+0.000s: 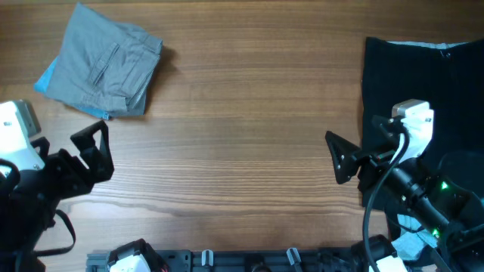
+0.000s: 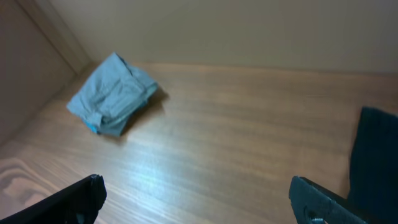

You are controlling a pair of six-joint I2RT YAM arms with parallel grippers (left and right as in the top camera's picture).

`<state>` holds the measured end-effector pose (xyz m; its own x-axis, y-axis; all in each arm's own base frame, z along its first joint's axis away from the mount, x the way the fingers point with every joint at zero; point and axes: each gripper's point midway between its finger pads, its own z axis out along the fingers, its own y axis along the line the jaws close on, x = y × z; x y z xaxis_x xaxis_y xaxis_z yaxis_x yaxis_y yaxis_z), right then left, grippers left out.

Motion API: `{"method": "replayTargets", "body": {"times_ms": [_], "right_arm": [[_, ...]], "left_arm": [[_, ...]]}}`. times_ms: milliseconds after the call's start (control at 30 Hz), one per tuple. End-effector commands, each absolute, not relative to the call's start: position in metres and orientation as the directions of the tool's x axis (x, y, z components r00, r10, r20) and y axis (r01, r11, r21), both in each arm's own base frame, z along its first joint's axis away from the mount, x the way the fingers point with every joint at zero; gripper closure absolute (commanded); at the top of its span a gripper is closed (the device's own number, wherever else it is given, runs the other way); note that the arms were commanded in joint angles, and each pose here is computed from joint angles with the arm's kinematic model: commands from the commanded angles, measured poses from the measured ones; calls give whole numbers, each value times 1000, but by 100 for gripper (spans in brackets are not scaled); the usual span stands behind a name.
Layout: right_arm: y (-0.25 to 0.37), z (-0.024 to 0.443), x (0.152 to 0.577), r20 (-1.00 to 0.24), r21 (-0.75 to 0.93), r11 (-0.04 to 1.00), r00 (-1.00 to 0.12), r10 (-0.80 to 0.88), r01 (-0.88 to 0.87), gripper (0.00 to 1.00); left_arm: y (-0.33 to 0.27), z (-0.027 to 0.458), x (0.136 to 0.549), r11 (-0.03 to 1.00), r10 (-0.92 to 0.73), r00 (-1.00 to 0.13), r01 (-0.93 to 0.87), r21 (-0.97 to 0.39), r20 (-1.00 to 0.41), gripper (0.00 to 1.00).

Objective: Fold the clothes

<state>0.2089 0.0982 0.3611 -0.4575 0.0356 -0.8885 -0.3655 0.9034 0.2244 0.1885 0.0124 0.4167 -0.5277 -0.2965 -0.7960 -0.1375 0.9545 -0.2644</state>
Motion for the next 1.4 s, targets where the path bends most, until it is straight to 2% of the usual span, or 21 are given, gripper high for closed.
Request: {"method": "replayTargets", "body": {"times_ms": [0,267,400,467,600,767,967,1367], "right_arm": [[96,358,208,-881,219,909,-473,29,-353,0],[96,351,204,-866,223,909,-500,18,-353,0],[83,345,207,-870,140,939,-492,-35,-315,0],[83,347,209,-885,57,932,-450,-118,-358,0],[87,361,222,-925,-107,902,-290,-244,-418,0],[88,360,226,-960,-158,895,-149,-239,-417,0],[87,314,219,-980,-133,895,-76,-182,-426,0],[72,212,219,-997,2,934,-67,-24,-357,0]], "left_arm": [[13,415,186,959,-283,-528,-139,-248,-801,0],[13,415,187,959,-284,-529,-139,-248,-800,0],[13,415,187,959,-284,-529,-139,-248,-800,0],[13,415,187,959,-284,-529,-139,-248,-800,0],[13,415,187,959,-284,-529,-139,-248,-800,0],[13,415,187,959,-284,-529,-139,-248,-800,0],[13,415,187,959,-284,-529,-139,-248,-800,0],[13,415,187,959,-284,-529,-139,-248,-800,0]]}}
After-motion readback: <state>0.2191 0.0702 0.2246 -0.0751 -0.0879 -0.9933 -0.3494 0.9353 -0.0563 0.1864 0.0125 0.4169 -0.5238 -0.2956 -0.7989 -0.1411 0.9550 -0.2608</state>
